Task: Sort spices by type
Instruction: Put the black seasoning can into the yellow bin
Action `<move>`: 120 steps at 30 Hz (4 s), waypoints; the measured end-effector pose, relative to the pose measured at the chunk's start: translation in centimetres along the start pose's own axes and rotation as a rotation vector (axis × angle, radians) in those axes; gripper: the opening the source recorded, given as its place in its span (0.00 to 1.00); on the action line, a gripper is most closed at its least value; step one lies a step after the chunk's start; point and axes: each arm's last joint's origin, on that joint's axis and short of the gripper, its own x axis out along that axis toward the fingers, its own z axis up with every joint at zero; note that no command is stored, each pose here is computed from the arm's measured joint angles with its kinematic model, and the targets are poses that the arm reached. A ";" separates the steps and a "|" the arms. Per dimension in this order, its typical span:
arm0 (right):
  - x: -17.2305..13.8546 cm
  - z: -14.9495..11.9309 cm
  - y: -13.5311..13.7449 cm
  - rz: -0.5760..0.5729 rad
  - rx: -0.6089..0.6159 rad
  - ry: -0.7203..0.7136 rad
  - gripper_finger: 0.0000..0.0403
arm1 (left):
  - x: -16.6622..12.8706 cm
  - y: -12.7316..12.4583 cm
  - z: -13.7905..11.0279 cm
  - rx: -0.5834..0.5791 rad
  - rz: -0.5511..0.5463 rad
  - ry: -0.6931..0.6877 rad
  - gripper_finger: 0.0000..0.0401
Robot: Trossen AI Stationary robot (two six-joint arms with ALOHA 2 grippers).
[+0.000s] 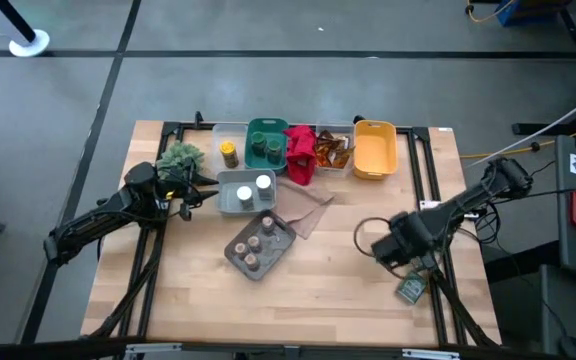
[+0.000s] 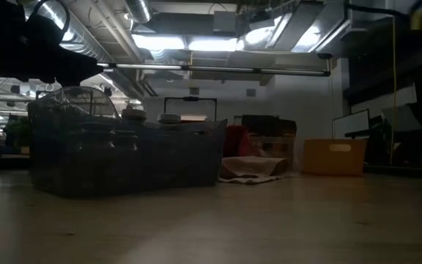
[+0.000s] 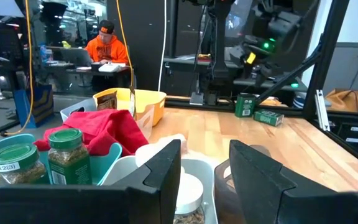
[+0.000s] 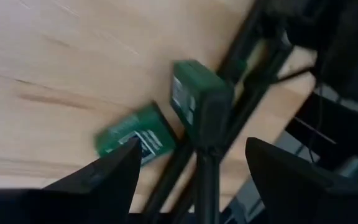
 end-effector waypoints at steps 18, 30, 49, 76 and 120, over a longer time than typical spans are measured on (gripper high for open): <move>5.9 -4.0 -0.8 -0.018 0.057 -0.110 0.72 | 0.0 0.0 0.0 0.002 0.000 0.000 0.32; 9.0 -3.2 -1.2 0.009 0.036 -0.111 0.72 | 0.0 0.0 0.0 0.002 0.000 0.000 0.32; 10.5 -1.1 0.0 0.218 0.147 -0.252 0.28 | 0.0 0.0 0.0 0.003 0.000 -0.001 0.32; -5.2 16.7 -2.0 0.423 0.000 -0.591 0.30 | 0.0 0.0 0.0 0.003 0.000 -0.001 0.32; 3.9 36.1 -12.2 0.177 0.234 -0.352 0.30 | 0.0 0.0 0.0 0.002 0.000 0.000 0.32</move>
